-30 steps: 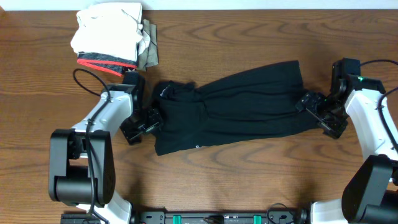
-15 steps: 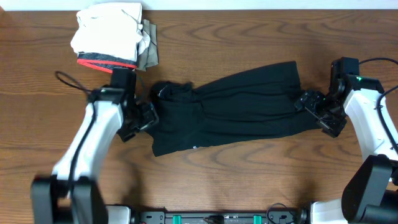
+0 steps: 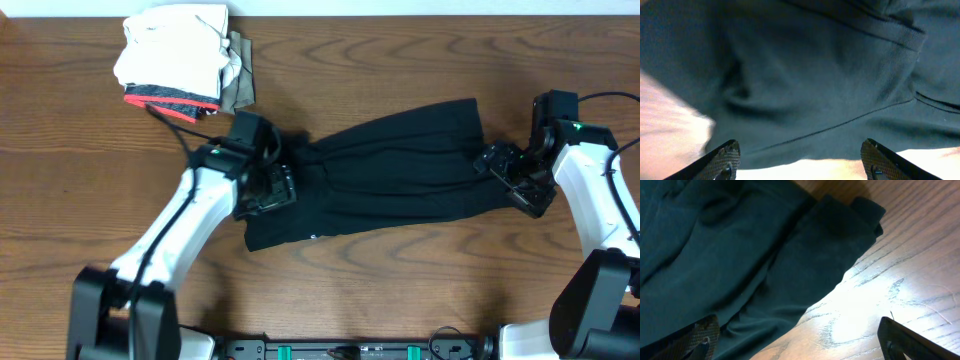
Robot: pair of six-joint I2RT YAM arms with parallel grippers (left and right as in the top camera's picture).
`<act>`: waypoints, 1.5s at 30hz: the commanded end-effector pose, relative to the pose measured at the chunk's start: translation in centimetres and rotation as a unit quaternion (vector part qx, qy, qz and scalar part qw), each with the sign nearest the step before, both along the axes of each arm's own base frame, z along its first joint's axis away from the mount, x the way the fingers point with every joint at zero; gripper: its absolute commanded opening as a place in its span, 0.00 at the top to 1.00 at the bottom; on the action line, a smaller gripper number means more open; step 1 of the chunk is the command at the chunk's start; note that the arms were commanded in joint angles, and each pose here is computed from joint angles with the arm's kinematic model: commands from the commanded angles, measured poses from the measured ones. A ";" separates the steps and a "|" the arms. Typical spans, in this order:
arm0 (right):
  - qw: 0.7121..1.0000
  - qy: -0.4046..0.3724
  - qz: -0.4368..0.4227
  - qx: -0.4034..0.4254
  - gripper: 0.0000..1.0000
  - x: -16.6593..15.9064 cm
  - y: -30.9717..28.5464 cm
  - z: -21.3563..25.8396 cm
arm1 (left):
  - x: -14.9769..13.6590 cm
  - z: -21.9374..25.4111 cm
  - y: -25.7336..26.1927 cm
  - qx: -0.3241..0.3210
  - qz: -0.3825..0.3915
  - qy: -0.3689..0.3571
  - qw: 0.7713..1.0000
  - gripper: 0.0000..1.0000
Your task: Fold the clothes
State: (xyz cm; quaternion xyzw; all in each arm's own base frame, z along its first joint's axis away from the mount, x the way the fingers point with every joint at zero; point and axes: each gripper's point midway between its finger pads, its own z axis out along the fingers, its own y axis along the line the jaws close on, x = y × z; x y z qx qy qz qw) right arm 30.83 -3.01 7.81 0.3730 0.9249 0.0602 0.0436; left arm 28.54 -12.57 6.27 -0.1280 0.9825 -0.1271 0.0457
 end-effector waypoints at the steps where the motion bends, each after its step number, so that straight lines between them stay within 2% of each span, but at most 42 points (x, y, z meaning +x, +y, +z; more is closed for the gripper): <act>1: 1.000 0.004 -0.001 0.006 0.01 0.0 0.4 -0.3 | -0.4 -1.8 -1.5 -0.026 -0.008 0.034 0.999 0.21; 9: 0.999 0.008 -0.041 -0.015 0.01 -0.1 -0.5 -0.4 | -1.2 -5.4 -1.4 -0.013 -0.007 0.088 0.996 0.21; 17: 0.995 0.028 -0.081 -0.047 0.01 -0.4 -1.8 -1.3 | -0.6 -5.8 0.1 0.022 0.016 0.081 0.996 0.21; 27: 0.993 0.084 -0.082 -0.027 0.06 -0.6 -1.2 -5.4 | -0.5 -5.8 1.9 0.023 0.046 0.093 0.994 0.20; 32: 0.993 0.076 -0.083 -0.032 0.17 -0.1 -1.4 -5.6 | -0.7 -5.8 2.1 0.024 0.046 0.097 0.994 0.21; 38: 0.993 0.071 -0.082 -0.034 0.52 0.2 -1.5 -5.6 | -0.7 -5.8 2.1 0.024 0.046 0.097 0.994 0.21; 41: 0.993 0.070 -0.082 -0.036 0.51 0.2 -1.6 -5.6 | -0.7 -5.8 2.1 0.024 0.046 0.097 0.994 0.20; 45: 0.994 0.064 -0.079 -0.037 0.44 0.5 -1.6 -5.6 | -0.7 -5.8 2.1 0.024 0.046 0.097 0.994 0.20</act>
